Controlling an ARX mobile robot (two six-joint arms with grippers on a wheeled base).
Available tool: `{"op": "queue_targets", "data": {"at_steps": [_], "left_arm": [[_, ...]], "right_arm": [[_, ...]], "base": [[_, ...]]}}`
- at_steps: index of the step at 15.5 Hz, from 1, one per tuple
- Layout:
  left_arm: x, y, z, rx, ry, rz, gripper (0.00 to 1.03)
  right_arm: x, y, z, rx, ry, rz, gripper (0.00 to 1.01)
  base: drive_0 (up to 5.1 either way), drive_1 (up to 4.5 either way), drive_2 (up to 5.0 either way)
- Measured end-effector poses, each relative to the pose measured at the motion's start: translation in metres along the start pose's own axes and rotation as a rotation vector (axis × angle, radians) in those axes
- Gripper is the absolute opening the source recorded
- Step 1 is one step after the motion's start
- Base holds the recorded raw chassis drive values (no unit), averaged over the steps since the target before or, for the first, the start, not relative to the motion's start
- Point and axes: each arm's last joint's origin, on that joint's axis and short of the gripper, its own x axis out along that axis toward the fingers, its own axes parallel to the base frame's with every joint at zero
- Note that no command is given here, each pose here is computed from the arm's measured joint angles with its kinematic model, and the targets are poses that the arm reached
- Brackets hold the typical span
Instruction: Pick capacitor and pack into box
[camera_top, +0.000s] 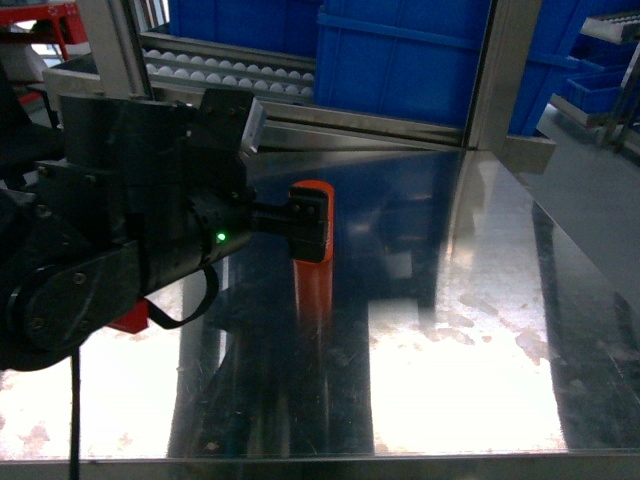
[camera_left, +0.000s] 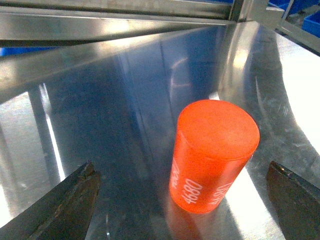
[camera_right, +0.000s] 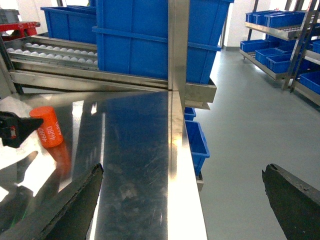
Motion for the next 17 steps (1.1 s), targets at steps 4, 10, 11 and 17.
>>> {"op": "queue_targets", "data": {"at_steps": [4, 10, 11, 17], "left_arm": [[0.042, -0.013, -0.006, -0.004, -0.008, -0.013, 0.98], [0.062, -0.014, -0.019, -0.016, 0.022, 0.024, 0.61], [0.062, -0.014, -0.019, -0.016, 0.024, 0.024, 0.50], [-0.078, 0.002, 0.068, -0.015, -0.309, 0.173, 0.44]], "right_arm": [[0.000, 0.000, 0.000, 0.000, 0.000, 0.000, 0.98], [0.000, 0.000, 0.000, 0.000, 0.000, 0.000, 0.98], [0.000, 0.000, 0.000, 0.000, 0.000, 0.000, 0.98], [0.000, 0.000, 0.000, 0.000, 0.000, 0.000, 0.98]], "base": [[0.0, 0.00, 0.0], [0.0, 0.00, 0.0], [0.0, 0.00, 0.0], [0.0, 0.00, 0.0]]}}
